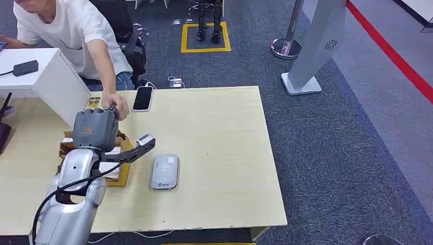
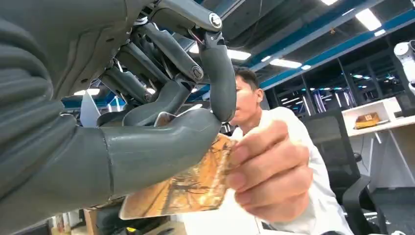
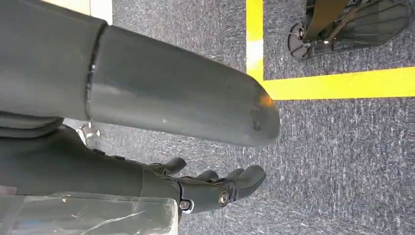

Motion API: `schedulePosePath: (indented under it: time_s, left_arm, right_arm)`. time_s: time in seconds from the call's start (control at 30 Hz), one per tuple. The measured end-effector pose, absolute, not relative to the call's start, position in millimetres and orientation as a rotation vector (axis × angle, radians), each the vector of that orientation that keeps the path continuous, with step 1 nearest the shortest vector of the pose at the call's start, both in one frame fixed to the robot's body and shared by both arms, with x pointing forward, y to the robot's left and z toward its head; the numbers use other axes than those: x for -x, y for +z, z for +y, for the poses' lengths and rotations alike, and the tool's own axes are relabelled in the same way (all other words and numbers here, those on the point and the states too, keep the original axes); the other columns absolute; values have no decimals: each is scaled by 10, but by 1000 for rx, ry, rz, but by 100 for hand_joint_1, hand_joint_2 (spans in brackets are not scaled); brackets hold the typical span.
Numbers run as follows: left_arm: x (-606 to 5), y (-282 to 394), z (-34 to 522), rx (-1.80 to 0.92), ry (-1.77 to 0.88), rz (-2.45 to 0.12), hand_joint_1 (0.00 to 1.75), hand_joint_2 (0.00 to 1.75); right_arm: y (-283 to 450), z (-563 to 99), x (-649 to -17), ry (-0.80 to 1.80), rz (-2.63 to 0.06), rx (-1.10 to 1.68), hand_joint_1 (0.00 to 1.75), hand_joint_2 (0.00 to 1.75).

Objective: Pass the card to the sensor for recognition and then transmit it.

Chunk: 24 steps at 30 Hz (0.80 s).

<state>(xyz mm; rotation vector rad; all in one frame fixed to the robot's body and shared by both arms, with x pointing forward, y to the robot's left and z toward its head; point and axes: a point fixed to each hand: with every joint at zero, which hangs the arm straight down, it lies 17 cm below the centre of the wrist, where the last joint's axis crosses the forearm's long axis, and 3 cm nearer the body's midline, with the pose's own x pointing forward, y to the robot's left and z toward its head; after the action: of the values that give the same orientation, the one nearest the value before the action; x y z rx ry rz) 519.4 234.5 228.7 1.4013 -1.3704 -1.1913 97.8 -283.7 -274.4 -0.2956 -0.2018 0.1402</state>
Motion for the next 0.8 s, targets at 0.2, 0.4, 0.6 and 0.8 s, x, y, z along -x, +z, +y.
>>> schedulePosePath:
  time_s: [0.2, 0.4, 0.6, 0.8]
  left_arm:
    - [-5212, 2338, 2342, -1408, -1187, -1378, 175, 175]
    - [-5211, 2341, 2323, -1404, -1195, -1386, 175, 175]
    - [-5209, 2353, 2293, -1401, -1198, -1401, 175, 175]
    - [-5208, 2349, 2280, -1397, -1205, -1405, 175, 175]
  right_arm:
    - [-2744, -2837, -978, 140, -202, 296, 0, 0]
    - [-2744, -2840, -978, 139, -202, 296, 0, 0]
    - [-2744, -2840, -977, 139, -201, 296, 0, 0]
    - [-2744, -2843, -976, 139, -200, 296, 0, 0]
